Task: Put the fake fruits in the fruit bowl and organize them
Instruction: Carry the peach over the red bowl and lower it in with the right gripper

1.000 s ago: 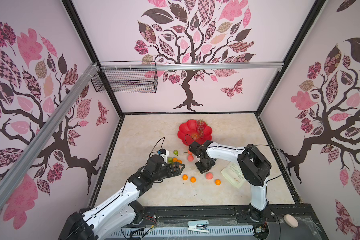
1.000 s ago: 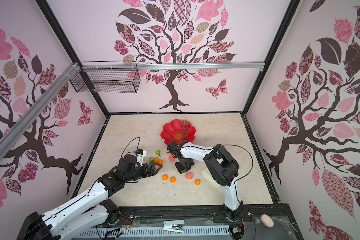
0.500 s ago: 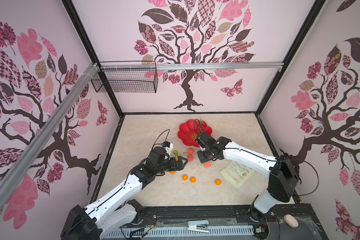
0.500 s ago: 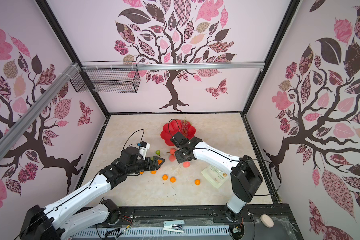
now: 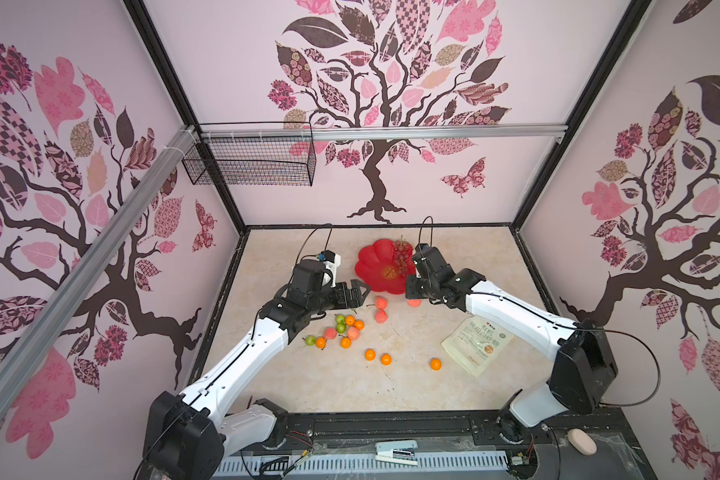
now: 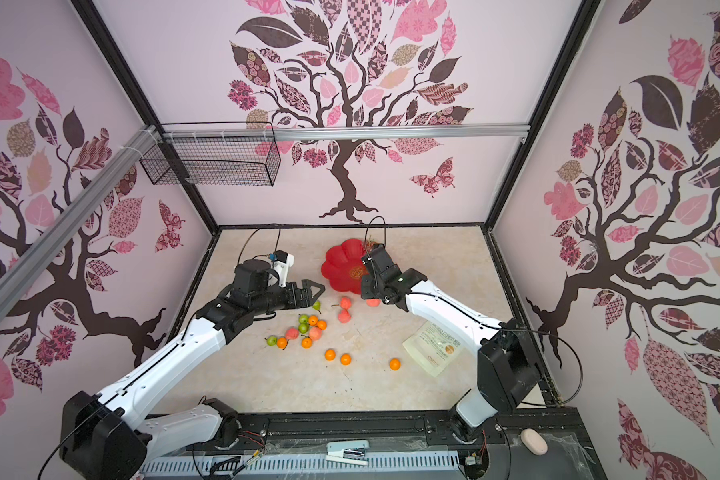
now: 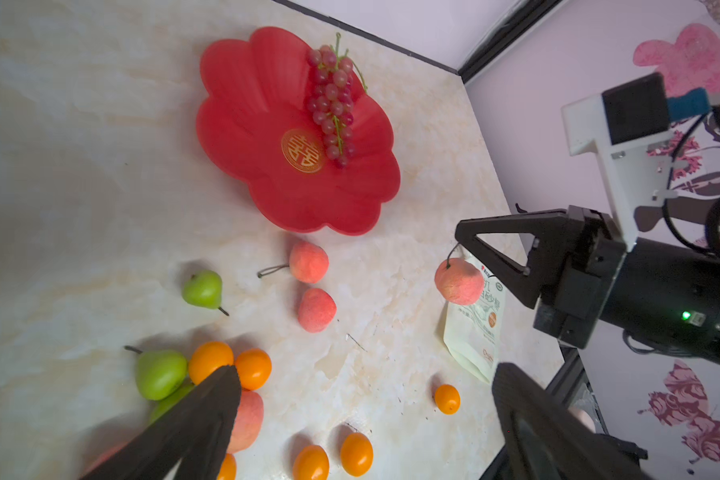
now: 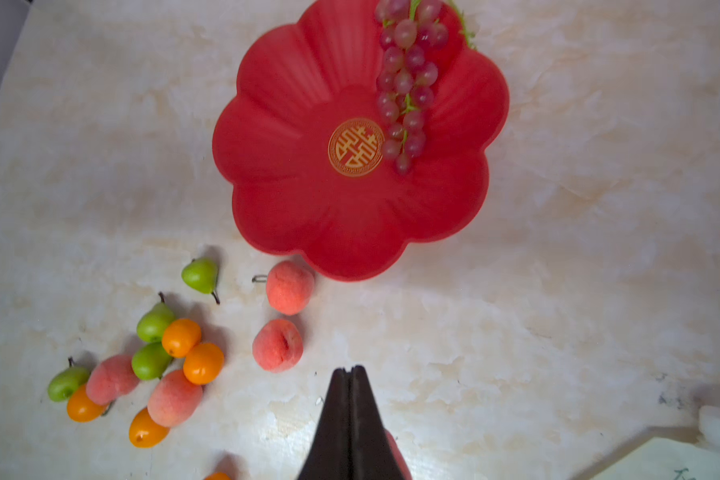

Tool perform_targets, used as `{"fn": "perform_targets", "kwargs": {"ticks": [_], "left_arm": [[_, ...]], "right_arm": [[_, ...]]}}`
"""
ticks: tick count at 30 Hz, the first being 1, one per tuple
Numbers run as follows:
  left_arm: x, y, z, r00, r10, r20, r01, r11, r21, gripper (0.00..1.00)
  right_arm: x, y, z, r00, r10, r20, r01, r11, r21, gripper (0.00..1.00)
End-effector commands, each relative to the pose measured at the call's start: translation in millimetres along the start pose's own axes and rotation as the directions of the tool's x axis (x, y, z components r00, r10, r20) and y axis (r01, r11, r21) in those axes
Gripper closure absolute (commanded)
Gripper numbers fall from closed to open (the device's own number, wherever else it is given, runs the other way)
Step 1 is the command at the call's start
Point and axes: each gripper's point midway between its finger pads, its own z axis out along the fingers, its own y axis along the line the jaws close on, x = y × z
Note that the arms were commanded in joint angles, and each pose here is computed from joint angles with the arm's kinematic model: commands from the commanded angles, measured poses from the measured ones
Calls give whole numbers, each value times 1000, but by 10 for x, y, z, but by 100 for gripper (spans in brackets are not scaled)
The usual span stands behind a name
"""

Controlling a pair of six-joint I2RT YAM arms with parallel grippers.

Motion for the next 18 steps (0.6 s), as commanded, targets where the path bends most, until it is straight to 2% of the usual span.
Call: {"fn": "perform_targets", "kwargs": {"ticks": [1, 5, 13, 18], "left_arm": [[-289, -81, -44, 998, 55, 39, -56, 998, 19, 1], [-506, -31, 17, 994, 84, 63, -84, 996, -11, 1], [-868, 61, 200, 986, 126, 108, -117, 990, -83, 1], [-958, 199, 430, 989, 111, 93, -100, 988, -114, 1]], "right_arm": [[-365, 115, -121, 991, 36, 131, -24, 995, -95, 100], [-577, 124, -38, 979, 42, 201, -22, 995, -100, 100], [-794, 184, 426, 976, 106, 191, -58, 969, -242, 100], [-842, 121, 866, 984, 85, 153, -61, 986, -154, 100]]}}
